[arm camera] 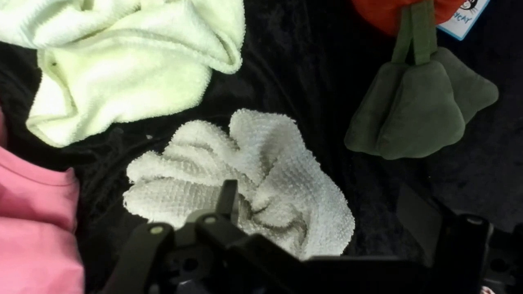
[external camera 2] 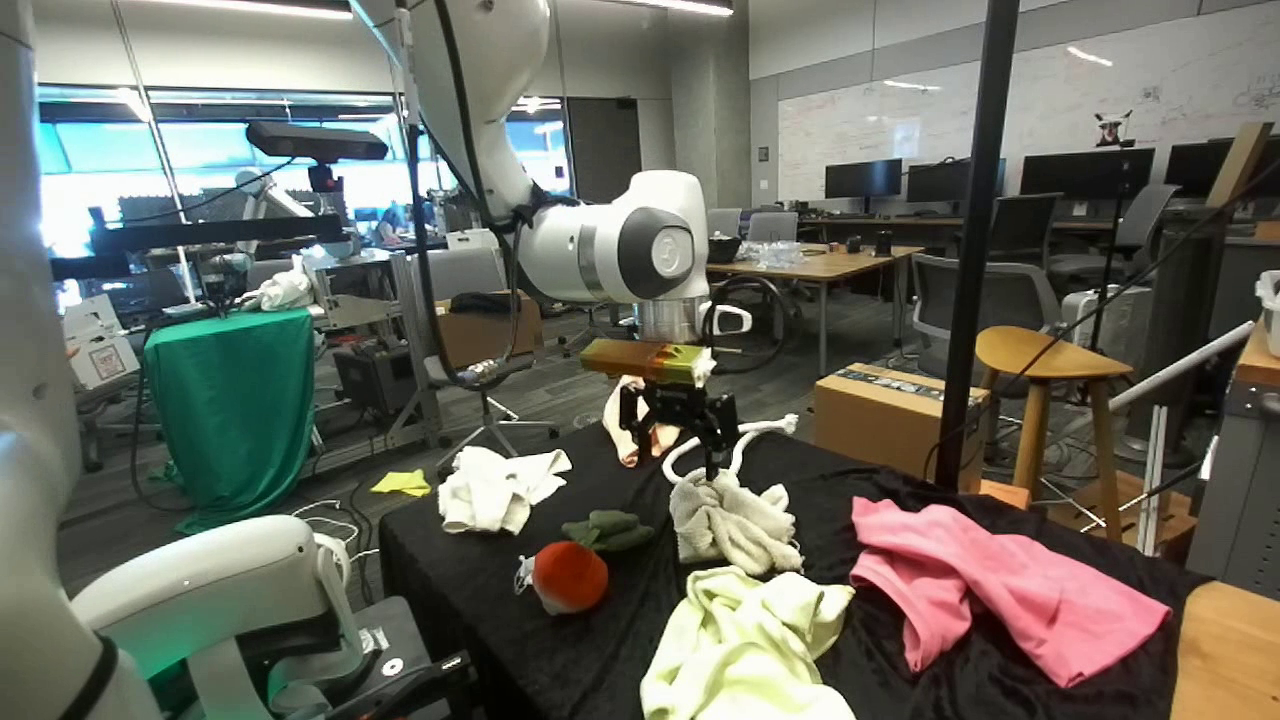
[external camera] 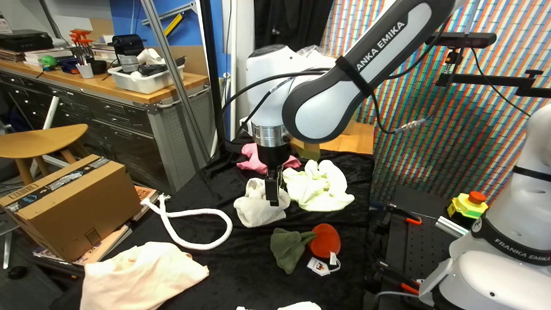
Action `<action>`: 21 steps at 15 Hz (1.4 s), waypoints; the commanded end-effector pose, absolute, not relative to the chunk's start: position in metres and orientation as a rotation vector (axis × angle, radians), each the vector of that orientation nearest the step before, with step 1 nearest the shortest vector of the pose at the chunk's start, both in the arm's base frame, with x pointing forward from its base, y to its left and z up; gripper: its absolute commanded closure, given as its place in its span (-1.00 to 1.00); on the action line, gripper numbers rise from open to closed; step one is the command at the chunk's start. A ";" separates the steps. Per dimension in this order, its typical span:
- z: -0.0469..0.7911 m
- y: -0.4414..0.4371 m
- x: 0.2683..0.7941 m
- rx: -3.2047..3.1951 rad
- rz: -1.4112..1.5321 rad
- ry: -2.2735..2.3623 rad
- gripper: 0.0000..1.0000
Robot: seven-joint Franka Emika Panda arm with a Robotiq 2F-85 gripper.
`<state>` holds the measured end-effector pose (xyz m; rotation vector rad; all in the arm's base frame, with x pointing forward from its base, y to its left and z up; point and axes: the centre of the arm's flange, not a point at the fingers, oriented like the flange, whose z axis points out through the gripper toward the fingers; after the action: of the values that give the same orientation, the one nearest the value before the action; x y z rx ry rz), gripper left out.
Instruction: Pick up the clothes and toy from the table and stack them on each other.
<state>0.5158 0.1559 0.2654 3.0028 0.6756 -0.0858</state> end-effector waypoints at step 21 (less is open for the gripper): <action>0.200 0.141 0.548 2.873 0.126 0.734 0.39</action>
<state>0.5489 0.1358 0.1908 2.8764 0.7341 0.1282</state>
